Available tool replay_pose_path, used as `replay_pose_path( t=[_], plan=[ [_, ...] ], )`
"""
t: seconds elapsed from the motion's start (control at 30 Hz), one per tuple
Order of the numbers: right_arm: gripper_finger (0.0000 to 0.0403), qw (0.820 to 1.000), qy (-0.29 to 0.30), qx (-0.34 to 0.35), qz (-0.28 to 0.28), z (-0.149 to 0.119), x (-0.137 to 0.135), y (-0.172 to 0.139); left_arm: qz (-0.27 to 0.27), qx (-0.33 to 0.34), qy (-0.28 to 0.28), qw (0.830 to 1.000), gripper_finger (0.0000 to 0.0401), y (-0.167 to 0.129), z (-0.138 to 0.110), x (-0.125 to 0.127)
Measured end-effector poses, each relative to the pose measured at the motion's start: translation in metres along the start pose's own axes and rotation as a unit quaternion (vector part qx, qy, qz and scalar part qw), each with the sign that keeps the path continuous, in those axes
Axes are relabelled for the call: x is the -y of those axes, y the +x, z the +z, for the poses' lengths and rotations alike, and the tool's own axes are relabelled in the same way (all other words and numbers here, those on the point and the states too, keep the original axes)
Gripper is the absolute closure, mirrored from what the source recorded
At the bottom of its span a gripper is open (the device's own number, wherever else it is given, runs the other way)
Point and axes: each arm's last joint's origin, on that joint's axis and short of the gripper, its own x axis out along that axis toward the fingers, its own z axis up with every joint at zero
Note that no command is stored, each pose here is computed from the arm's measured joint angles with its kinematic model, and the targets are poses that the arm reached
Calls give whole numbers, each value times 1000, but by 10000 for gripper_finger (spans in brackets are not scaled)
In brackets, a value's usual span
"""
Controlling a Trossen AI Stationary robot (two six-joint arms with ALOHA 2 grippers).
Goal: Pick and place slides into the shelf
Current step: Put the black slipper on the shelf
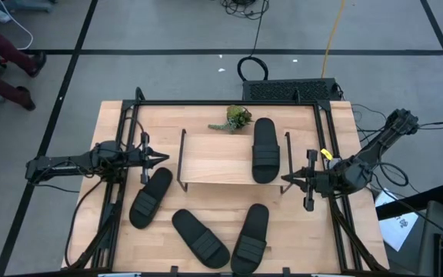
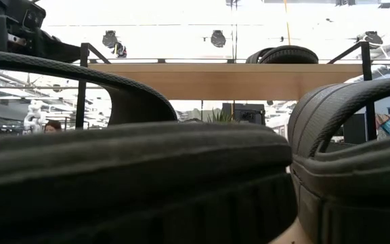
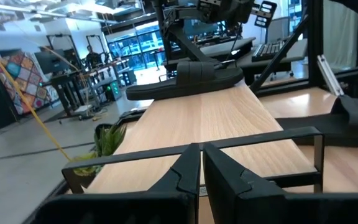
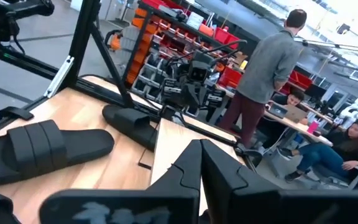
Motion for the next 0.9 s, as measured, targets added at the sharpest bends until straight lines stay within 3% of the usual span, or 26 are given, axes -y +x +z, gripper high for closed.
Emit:
replay_pose_path(
  t=[0.23, 0.43, 0.53, 0.63, 0.77, 0.9],
  plan=[
    [403, 998, 54, 10, -10, -4, 32, -26, 2, 8, 42, 999, 375, 0, 1, 0],
    [403, 986, 120, 60, 96, -10, 54, -47, 7, 24, 46, 999, 375, 0, 5, -1],
    [403, 987, 137, 9, 80, -15, 63, -53, 8, 29, 46, 998, 375, 0, 6, -1],
    [403, 984, 172, -48, 17, -18, 76, -59, 8, 29, 46, 998, 375, 0, 6, -1],
    [403, 976, 211, -58, -15, -15, 89, -72, 8, 29, 43, 999, 375, 0, 6, -1],
    [403, 964, 244, -98, -39, -30, 87, -76, 7, 26, 42, 999, 375, 0, 5, -1]
  ],
)
